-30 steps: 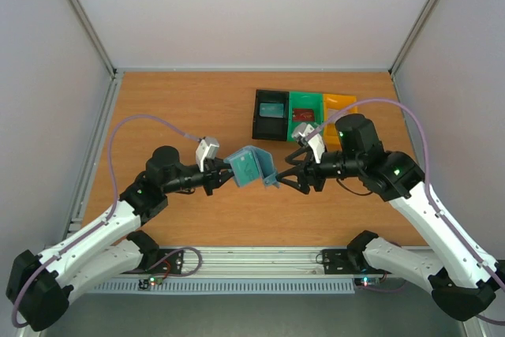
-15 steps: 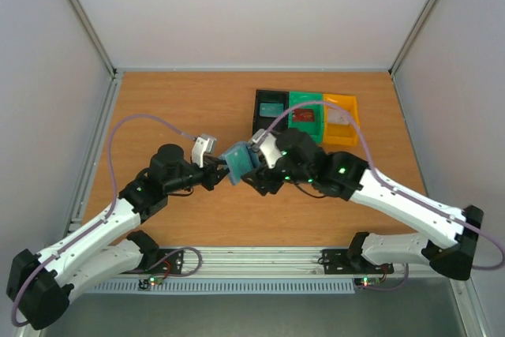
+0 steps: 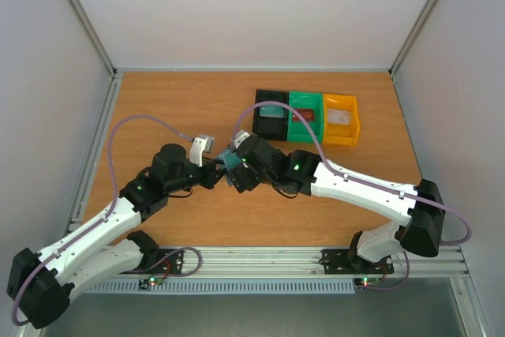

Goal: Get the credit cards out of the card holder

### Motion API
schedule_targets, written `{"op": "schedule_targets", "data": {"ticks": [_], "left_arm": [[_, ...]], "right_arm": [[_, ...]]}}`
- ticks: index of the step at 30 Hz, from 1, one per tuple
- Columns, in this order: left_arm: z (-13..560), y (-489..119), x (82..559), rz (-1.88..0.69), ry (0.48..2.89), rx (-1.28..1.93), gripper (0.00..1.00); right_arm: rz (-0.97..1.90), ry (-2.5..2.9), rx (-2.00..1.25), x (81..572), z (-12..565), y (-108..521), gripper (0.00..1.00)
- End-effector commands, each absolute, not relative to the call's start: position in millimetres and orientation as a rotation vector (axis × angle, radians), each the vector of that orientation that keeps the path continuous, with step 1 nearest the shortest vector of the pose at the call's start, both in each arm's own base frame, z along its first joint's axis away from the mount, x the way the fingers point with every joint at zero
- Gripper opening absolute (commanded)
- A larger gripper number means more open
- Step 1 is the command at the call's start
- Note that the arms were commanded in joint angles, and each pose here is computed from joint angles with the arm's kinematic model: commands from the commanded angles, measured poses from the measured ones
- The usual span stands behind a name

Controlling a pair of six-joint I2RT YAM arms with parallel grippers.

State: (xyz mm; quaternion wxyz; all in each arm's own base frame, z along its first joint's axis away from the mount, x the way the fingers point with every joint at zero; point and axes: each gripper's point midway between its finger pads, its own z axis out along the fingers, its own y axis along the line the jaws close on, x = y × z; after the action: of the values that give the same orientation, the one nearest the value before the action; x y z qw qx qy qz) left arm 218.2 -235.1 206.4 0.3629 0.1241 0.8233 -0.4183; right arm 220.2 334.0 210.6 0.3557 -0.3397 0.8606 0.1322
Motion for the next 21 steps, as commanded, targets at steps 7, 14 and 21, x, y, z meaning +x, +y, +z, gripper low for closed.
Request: {"op": "schedule_targets", "data": {"ticks": [7,14,21], "left_arm": [[226,-241,224,-1.111,2.051,0.314,0.00],[226,-243,223,-1.123,2.049,0.326,0.00],[225,-243,220,-1.126,2.045,0.341,0.00]], "right_arm": [[0.450,2.179,-0.977,208,212,354,0.94],[0.243,2.176,-0.807,235,217,328,0.71],[0.000,2.215,-0.662,256,217,279,0.64]]}}
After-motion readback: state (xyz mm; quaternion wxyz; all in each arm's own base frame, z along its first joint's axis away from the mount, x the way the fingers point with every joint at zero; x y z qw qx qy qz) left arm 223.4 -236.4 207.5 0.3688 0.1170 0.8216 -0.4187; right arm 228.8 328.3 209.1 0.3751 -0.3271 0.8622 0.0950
